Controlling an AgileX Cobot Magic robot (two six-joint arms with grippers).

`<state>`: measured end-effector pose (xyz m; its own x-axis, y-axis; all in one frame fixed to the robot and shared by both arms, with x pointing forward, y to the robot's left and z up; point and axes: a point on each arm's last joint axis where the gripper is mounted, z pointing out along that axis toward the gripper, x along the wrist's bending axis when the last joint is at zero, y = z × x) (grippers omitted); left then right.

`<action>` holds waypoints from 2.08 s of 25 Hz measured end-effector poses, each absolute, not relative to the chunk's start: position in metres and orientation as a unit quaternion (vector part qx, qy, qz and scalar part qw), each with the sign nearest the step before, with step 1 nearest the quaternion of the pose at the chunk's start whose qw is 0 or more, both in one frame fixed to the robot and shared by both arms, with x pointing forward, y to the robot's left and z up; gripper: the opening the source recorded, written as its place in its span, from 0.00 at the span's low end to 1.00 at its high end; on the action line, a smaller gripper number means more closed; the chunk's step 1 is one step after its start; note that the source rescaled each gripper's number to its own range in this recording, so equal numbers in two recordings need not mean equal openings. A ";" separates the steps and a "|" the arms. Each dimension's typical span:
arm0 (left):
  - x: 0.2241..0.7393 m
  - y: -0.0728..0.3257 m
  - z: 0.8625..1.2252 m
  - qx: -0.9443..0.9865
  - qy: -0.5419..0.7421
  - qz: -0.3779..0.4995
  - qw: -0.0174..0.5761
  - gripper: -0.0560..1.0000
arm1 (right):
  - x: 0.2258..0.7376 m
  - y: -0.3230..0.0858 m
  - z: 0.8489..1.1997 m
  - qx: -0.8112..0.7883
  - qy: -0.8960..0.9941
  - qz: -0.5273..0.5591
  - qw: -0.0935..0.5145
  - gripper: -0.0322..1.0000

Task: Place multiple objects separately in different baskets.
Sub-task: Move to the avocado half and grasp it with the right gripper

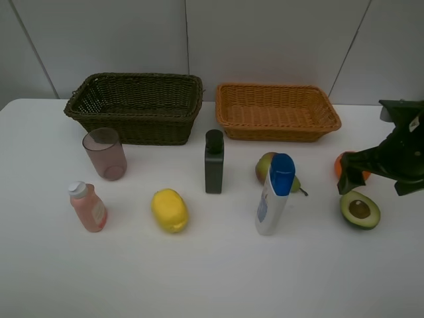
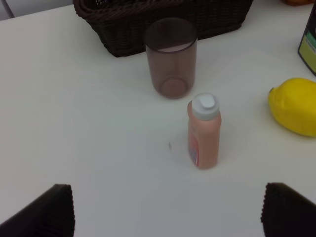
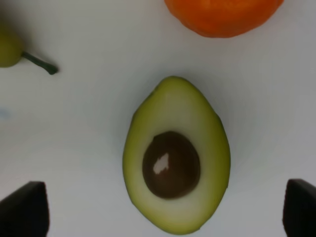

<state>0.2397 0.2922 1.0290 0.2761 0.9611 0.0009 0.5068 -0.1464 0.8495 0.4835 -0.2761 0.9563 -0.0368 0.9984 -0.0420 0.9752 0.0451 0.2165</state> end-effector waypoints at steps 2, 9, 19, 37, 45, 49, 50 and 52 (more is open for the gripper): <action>0.240 0.292 1.029 0.698 0.526 0.293 0.388 1.00 | 0.487 -0.275 0.947 0.685 0.722 0.055 0.082 1.00; 0.240 0.292 1.029 0.698 0.526 0.293 0.388 1.00 | 0.495 -0.274 0.920 0.683 0.727 0.036 0.061 1.00; 0.240 0.292 1.029 0.698 0.526 0.293 0.388 1.00 | 0.499 -0.273 0.901 0.683 0.729 0.020 0.046 1.00; 0.240 0.292 1.029 0.698 0.526 0.293 0.388 1.00 | 0.502 -0.273 0.885 0.683 0.730 0.010 0.036 1.00; 0.240 0.292 1.029 0.698 0.526 0.293 0.388 1.00 | 0.501 -0.273 0.885 0.683 0.730 0.007 0.034 0.72; 0.240 0.292 1.029 0.698 0.526 0.293 0.388 1.00 | 0.501 -0.273 0.885 0.684 0.729 0.006 0.032 0.37; 0.240 0.292 1.029 0.698 0.526 0.293 0.388 1.00 | 0.501 -0.273 0.885 0.684 0.729 0.006 0.032 0.37; 0.240 0.292 1.029 0.698 0.526 0.293 0.388 1.00 | 0.501 -0.273 0.885 0.684 0.728 0.007 0.032 0.37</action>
